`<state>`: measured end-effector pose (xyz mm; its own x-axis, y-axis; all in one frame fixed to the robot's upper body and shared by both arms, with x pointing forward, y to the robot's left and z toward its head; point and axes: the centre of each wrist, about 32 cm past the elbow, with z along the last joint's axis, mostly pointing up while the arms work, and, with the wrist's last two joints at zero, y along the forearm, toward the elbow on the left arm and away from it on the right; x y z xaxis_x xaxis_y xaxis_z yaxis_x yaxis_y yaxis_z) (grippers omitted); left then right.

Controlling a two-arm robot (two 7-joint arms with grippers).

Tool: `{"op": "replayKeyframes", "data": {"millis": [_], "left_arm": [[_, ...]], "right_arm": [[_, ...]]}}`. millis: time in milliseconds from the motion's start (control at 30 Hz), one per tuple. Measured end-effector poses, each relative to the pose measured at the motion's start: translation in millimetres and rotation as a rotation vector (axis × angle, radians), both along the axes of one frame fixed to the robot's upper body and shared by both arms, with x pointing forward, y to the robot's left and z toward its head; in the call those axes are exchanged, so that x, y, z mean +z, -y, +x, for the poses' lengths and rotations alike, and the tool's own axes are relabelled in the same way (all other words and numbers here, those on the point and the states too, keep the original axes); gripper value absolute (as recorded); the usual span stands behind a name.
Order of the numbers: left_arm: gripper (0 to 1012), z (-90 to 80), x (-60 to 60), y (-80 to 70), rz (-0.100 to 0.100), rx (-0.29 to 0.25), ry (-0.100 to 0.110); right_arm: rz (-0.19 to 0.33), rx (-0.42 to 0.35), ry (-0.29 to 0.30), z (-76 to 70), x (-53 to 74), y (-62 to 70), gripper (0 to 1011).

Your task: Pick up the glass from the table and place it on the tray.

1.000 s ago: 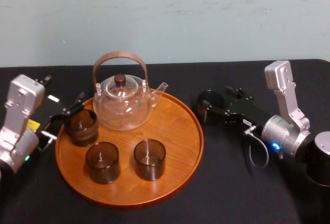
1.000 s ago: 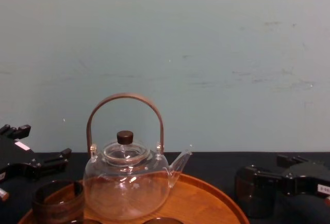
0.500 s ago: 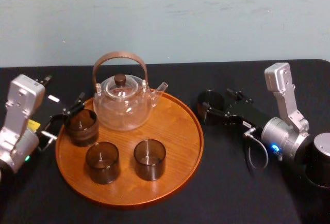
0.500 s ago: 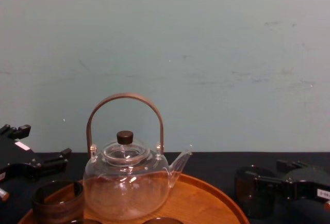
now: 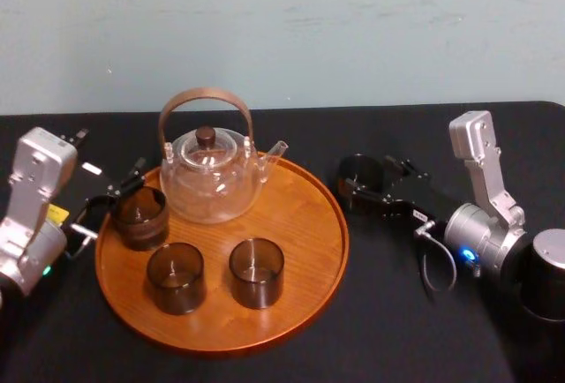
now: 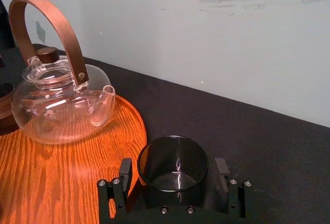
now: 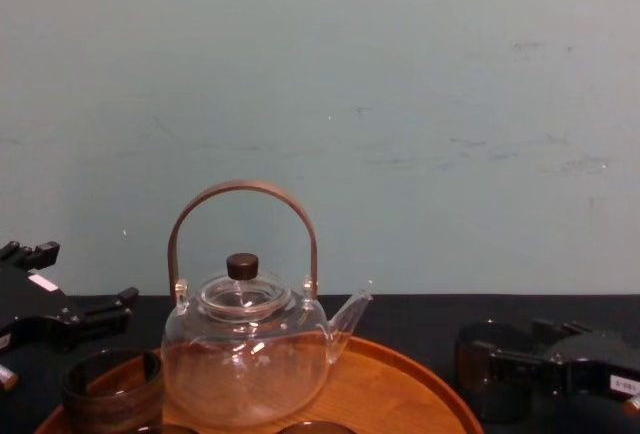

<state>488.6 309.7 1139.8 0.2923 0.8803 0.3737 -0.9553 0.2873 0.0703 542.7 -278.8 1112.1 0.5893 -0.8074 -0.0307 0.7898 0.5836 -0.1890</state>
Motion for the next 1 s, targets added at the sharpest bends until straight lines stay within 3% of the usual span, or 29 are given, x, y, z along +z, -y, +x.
{"op": "replayKeyframes", "data": {"millis": [1000], "left_arm": [[1001,0.0,0.0,0.0,0.000,0.000,0.000]], "right_arm": [[0.017,-0.001,-0.027,9.2,-11.0,-1.1,1002]]}}
